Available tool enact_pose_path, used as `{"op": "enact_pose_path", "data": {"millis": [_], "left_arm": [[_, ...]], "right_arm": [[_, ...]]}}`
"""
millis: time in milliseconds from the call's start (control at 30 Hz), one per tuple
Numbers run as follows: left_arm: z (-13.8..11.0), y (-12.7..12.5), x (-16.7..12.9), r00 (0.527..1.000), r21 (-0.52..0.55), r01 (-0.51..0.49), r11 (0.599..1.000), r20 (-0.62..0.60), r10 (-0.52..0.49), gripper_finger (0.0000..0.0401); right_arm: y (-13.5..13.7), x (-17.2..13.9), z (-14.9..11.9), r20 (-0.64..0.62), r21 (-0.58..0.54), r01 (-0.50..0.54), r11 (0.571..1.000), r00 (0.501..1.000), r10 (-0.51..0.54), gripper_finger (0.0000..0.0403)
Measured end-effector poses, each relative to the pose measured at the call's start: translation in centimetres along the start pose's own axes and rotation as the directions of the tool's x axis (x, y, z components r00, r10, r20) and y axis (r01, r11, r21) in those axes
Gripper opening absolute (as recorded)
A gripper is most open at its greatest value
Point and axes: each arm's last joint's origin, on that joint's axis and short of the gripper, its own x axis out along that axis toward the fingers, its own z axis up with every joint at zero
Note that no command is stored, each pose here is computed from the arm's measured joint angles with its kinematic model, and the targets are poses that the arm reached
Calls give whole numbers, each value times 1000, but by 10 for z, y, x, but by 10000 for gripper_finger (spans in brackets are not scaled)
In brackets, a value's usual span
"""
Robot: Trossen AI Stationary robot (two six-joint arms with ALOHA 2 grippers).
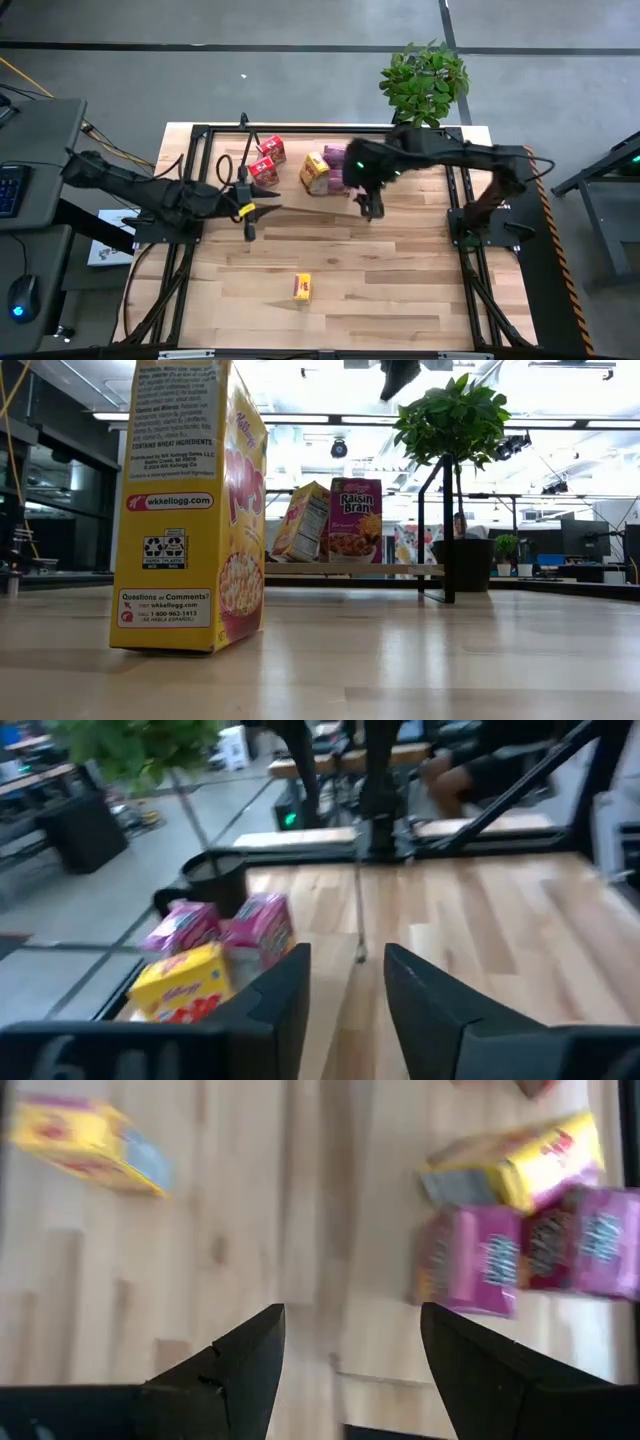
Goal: Stack cereal on shelf
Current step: Put the yellow cereal box on the shelf
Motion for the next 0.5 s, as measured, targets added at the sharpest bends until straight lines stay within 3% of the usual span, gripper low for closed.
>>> {"op": "enact_pose_path", "data": {"millis": [233,500], "left_arm": [[8,4,3,982,-37,170,985,86,-166,154],[16,-11,4,890,-95,438,894,187,-416,201]], "right_arm": [[51,2,-58,224,45,22,999,974,-32,226],[82,13,-108,480,129,-15,992,876,-49,226]]}}
